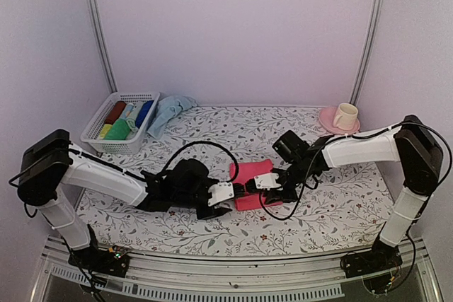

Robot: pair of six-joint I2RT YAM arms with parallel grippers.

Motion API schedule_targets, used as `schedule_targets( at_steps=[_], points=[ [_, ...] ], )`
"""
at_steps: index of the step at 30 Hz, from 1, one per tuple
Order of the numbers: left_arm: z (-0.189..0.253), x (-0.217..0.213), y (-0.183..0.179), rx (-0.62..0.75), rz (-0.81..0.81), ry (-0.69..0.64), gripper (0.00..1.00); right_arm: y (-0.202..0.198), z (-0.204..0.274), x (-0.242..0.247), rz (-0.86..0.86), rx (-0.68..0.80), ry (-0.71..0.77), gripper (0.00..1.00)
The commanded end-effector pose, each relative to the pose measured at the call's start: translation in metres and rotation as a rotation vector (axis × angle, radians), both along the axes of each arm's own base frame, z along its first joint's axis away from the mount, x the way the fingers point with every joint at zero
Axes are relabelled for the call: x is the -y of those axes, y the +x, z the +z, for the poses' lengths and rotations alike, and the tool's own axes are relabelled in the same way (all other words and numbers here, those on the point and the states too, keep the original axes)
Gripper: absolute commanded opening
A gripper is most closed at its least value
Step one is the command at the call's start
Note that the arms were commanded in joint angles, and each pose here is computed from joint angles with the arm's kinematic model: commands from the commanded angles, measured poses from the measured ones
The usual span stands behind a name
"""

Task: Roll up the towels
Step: Roll the towel at the center of the board.

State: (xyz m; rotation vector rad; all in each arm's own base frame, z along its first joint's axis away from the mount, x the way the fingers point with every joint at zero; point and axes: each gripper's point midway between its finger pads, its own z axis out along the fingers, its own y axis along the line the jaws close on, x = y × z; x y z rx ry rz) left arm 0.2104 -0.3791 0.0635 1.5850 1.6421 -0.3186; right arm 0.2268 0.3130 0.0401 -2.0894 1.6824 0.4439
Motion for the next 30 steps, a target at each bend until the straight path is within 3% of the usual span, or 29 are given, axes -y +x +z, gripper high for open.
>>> schedule_targets(
  at_steps=[1,15,22,30],
  points=[
    [0.033,0.017,-0.001,0.189,-0.048,-0.109,0.58,-0.028,-0.013,0.009,-0.013,-0.231,-0.072,0.15],
    [0.007,0.052,-0.022,0.330,-0.159,0.005,0.57,-0.022,-0.025,0.003,-0.057,-0.488,-0.154,0.15],
    [-0.008,0.061,-0.009,0.417,-0.119,0.077,0.57,-0.024,-0.030,0.003,-0.057,-0.509,-0.163,0.16],
    [-0.018,0.063,-0.003,0.428,-0.101,0.113,0.55,-0.024,-0.030,0.002,-0.053,-0.511,-0.162,0.16]
  ],
)
